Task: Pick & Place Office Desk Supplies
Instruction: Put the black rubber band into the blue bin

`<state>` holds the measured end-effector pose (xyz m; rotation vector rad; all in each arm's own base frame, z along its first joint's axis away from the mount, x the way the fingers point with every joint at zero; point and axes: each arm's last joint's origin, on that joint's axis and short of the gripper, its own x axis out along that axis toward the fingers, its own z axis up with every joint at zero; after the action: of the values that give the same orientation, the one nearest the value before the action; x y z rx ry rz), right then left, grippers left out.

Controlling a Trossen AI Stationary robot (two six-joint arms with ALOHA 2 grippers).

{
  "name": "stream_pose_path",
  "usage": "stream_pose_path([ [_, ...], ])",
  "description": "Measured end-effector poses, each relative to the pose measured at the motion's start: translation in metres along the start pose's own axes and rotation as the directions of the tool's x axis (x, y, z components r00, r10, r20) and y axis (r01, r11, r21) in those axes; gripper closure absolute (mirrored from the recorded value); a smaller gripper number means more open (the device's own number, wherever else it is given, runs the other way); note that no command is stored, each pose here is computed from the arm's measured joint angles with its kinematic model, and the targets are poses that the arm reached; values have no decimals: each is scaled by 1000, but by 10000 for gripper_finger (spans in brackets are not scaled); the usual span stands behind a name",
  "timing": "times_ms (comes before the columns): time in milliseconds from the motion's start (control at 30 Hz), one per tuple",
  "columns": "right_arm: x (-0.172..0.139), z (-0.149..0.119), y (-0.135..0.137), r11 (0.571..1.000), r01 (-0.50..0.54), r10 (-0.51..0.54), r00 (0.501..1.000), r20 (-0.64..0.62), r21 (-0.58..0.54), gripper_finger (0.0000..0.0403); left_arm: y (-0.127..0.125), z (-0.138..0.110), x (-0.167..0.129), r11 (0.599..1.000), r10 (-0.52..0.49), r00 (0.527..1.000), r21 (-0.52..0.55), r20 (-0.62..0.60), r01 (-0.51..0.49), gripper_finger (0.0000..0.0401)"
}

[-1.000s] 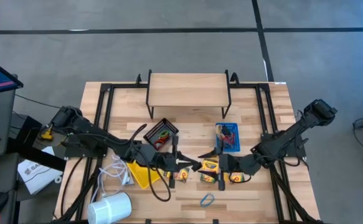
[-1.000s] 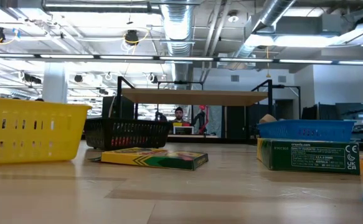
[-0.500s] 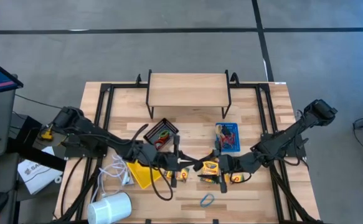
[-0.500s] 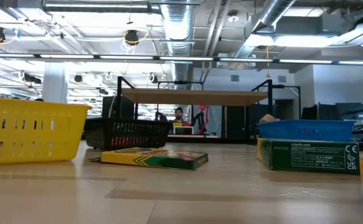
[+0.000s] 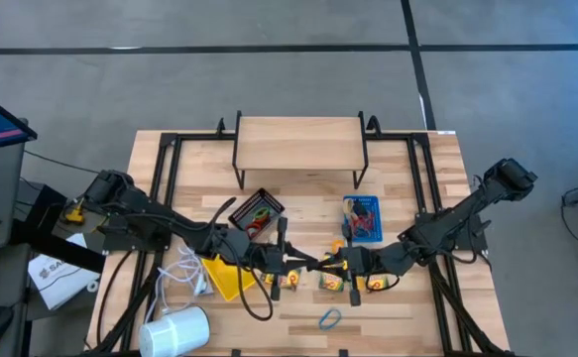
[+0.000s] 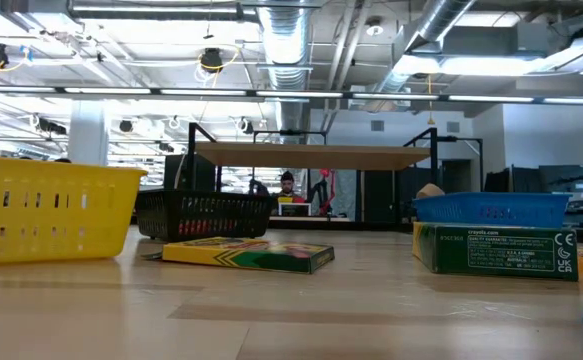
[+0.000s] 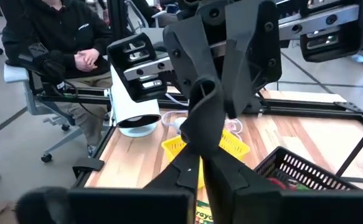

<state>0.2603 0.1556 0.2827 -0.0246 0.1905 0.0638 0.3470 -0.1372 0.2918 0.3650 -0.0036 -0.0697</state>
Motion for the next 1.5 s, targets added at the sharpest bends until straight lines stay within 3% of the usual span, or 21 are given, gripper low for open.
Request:
stream_pose_path([
  [133, 0, -3, 0, 1000, 2, -2, 1000, -26, -4, 398, -2, -4, 0, 999, -26, 999, 20, -36, 26, 371],
  [333, 0, -12, -3, 1000, 28, -27, 993, -113, 6, 400, -4, -13, -2, 997, -42, 989, 55, -141, 50, 279],
  [500, -2, -22, -5, 998, 54, -48, 978, -205, 21, 401, -2, -14, -10, 995, 56, 968, 91, -243, -35, 213],
  [667, -8, -37, -8, 992, 124, -107, 935, -338, 31, 402, 4, -14, -22, 987, 147, 926, 109, -348, -115, 189],
  [767, -15, -53, -21, 960, 281, -254, 848, -465, -12, 402, 8, -13, -33, 989, 142, 902, 23, -409, -145, 189],
  [900, -25, -70, -52, 863, 496, -447, 660, -605, -96, 402, 10, -10, -42, 977, 118, 887, -108, -446, -184, 201],
  [1067, -34, -80, -89, 750, 627, -566, 444, -694, -210, 403, 0, -8, -46, 975, 85, 891, -148, -447, -167, 225],
  [1200, -36, -98, -105, 759, 624, -495, 369, -787, -185, 403, -8, -6, -48, 979, 59, 894, -151, -443, -139, 243],
  [1367, -38, -117, -109, 803, 582, -379, 338, -861, -126, 400, -16, -4, -52, 982, 37, 899, -153, -436, -115, 260],
  [1500, -37, -116, -108, 831, 546, -338, 343, -876, -107, 361, -22, -9, -48, 978, -3, 896, -187, -444, -89, 266],
])
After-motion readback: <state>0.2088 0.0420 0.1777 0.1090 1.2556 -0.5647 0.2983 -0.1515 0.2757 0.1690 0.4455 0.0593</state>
